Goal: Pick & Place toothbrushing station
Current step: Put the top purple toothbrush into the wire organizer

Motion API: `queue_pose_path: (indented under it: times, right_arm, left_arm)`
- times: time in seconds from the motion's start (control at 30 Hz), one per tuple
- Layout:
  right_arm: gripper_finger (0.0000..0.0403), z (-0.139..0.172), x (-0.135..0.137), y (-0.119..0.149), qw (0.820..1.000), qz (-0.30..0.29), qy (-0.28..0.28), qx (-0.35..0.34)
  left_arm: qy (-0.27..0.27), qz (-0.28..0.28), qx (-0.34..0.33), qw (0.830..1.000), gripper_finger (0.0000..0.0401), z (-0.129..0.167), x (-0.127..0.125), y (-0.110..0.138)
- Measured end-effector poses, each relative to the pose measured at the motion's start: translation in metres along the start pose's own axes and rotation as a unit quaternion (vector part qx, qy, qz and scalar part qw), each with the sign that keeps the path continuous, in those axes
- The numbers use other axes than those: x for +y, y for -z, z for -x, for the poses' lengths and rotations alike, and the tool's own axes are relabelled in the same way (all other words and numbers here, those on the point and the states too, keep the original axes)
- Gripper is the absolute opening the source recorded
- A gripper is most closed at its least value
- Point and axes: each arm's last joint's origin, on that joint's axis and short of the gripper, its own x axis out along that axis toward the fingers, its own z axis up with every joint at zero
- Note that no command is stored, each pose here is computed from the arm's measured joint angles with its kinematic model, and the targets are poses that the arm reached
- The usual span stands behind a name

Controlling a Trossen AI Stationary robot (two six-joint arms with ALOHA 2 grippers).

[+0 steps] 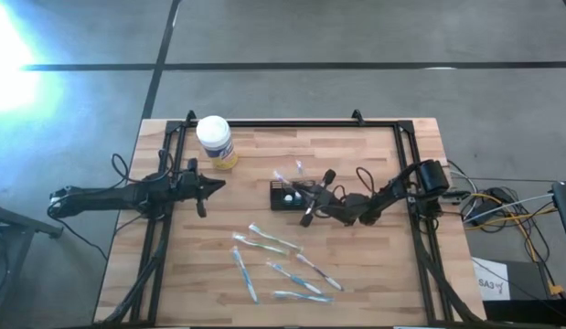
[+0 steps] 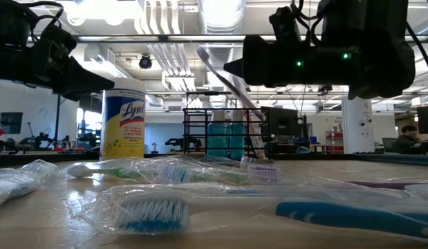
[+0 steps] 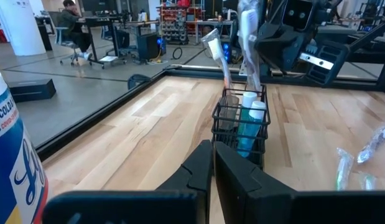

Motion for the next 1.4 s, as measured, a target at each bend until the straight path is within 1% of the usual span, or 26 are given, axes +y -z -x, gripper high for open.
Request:
queue_pose_path:
  times: [0.27,0.47,0.63,0.8,1.03,1.27,1.4]
  right_arm:
    - [0.0008,0.005,-0.001,0.000,1.000,0.013,0.018,0.009]
    - [0.0008,0.017,-0.001,0.005,0.999,0.015,0.033,0.031]
    - [0.0008,0.027,0.007,0.004,0.997,0.039,0.057,0.045]
    - [0.0008,0.037,0.015,0.002,0.995,0.049,0.072,0.055]
    - [0.0008,0.054,0.026,-0.001,0.988,0.071,0.109,0.080]
    - [0.0008,0.065,0.027,0.007,0.982,0.068,0.139,0.111]
    - [0.0008,0.067,0.029,0.016,0.980,0.060,0.138,0.131]
  left_arm:
    - [0.000,0.000,0.000,1.000,0.0023,0.000,0.000,0.000]
    - [0.000,0.001,0.000,1.000,0.0023,0.000,0.000,0.000]
    - [0.000,0.001,0.000,1.000,0.0023,0.000,0.000,0.000]
    - [0.000,0.002,-0.001,1.000,0.0023,0.000,0.000,0.000]
    - [0.000,0.002,-0.001,1.000,0.0023,0.000,0.000,0.000]
    - [0.000,0.002,-0.001,1.000,0.0023,0.000,0.000,0.000]
    - [0.000,0.002,-0.002,1.000,0.0023,0.000,0.000,0.000]
